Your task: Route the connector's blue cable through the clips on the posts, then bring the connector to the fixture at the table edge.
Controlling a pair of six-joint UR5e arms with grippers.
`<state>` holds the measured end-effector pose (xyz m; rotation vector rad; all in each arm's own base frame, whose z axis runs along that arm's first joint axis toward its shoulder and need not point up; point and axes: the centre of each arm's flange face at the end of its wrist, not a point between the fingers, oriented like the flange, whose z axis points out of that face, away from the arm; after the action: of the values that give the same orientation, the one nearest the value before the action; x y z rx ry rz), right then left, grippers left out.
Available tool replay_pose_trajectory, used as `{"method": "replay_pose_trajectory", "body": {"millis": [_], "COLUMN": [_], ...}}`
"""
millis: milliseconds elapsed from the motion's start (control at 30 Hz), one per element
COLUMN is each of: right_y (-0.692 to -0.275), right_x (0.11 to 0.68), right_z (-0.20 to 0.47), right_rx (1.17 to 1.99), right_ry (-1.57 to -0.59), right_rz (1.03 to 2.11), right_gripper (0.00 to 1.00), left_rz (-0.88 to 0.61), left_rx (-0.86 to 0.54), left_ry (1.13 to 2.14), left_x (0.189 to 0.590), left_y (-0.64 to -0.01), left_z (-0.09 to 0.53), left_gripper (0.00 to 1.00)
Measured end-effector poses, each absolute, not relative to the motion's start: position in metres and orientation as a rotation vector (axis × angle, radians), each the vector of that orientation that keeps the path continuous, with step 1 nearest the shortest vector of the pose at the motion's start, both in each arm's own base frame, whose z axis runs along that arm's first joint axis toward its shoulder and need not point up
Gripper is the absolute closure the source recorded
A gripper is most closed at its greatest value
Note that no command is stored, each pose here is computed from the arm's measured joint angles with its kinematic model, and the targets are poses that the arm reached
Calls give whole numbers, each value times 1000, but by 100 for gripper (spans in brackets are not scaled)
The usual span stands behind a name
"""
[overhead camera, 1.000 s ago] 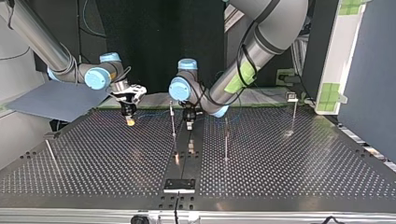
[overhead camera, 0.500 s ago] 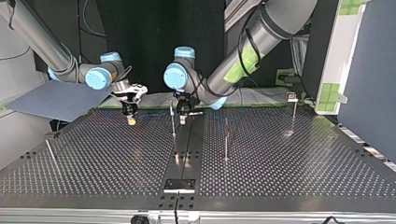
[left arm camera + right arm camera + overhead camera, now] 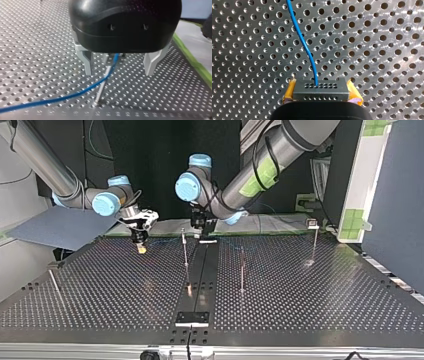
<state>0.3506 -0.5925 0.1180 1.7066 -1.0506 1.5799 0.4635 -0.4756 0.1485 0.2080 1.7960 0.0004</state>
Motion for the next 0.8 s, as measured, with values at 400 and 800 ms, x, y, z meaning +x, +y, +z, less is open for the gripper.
{"method": "replay_pose_trajectory", "body": {"millis": [400,800], "right_y": [-592,-592], "right_x": [351,351], "right_z": [117,117], "right_rx": [1710,1710], "right_ry": [-1052,-1051], "right_rz": [1577,1576], "right_gripper": [100,100], "left_rz": [130,54], "left_rx": [188,246], "left_ry": [1795,1791], "left_x": [457,433], "left_y": [-461,-486], "left_z": [138,138], "left_gripper": [0,0]}}
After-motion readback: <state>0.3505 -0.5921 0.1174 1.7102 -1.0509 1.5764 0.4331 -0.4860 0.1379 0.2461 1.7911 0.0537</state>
